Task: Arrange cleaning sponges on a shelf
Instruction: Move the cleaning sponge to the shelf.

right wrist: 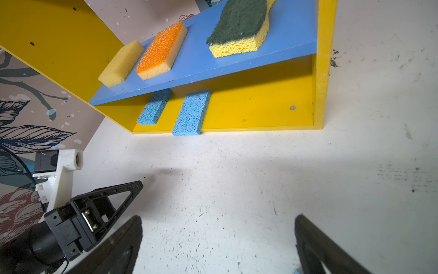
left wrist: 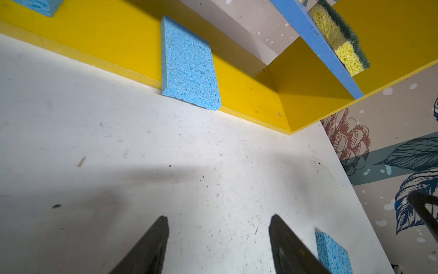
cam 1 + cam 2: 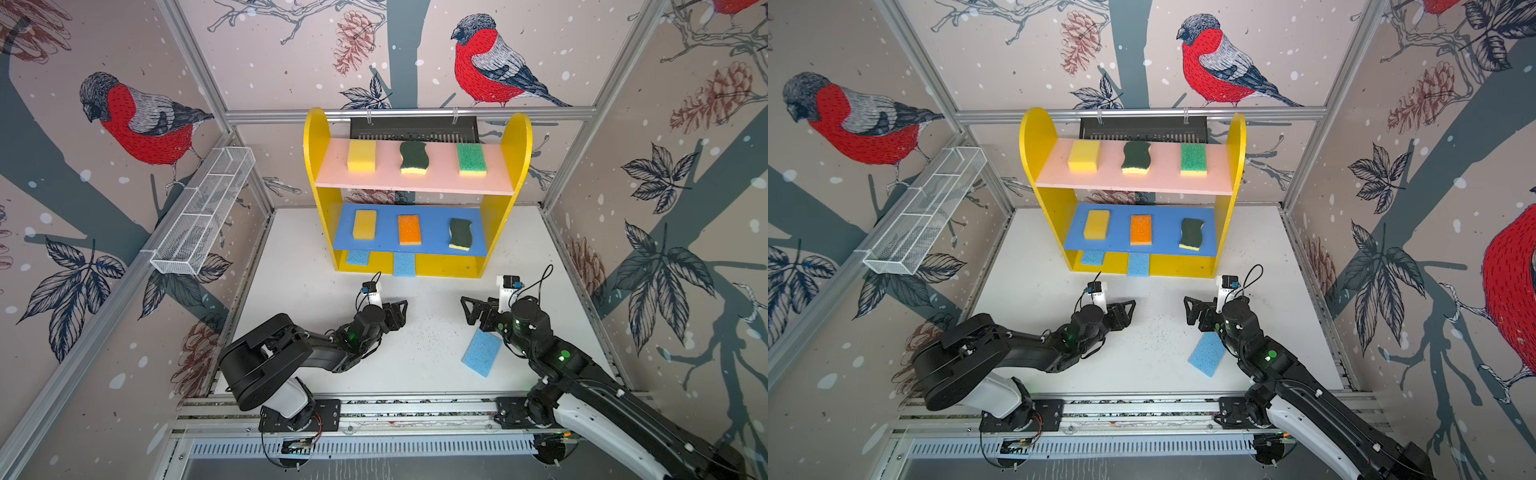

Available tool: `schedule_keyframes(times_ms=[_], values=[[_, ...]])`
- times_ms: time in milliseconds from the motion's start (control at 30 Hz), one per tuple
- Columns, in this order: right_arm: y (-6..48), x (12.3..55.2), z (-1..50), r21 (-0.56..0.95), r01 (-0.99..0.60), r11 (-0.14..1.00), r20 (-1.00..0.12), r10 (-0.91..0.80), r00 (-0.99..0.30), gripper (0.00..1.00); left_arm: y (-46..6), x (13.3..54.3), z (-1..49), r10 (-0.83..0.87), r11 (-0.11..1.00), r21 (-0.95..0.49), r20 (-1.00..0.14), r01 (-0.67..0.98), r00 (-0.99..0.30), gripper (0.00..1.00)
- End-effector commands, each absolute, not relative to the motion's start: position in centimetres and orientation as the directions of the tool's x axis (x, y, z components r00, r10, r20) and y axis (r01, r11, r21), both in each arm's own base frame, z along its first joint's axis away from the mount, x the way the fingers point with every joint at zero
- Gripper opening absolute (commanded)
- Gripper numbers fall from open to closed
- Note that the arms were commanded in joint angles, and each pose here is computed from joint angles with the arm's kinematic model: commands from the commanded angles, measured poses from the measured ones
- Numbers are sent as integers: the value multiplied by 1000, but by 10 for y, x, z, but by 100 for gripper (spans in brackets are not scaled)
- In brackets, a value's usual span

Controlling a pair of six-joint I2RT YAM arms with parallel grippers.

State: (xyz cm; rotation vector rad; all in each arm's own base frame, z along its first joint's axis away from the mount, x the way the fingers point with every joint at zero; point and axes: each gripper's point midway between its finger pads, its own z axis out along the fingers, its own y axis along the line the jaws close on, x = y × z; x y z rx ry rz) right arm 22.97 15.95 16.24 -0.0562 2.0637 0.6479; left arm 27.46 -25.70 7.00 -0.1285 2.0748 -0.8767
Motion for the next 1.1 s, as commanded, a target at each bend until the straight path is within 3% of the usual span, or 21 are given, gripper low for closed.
schedule_keyframes(times_ms=[0,333,1067], values=[[159,231,165,415,-290,862,-810,206,-549,100,-267,280,98,-458,663,-692,-678,286,-575,63],[159,233,159,401,-288,870,-814,195,-547,99,-267,294,88,-486,638,-721,-650,272,-583,41],[152,234,144,364,-273,891,-823,171,-541,100,-278,327,43,-351,786,-587,-683,195,-640,39]])
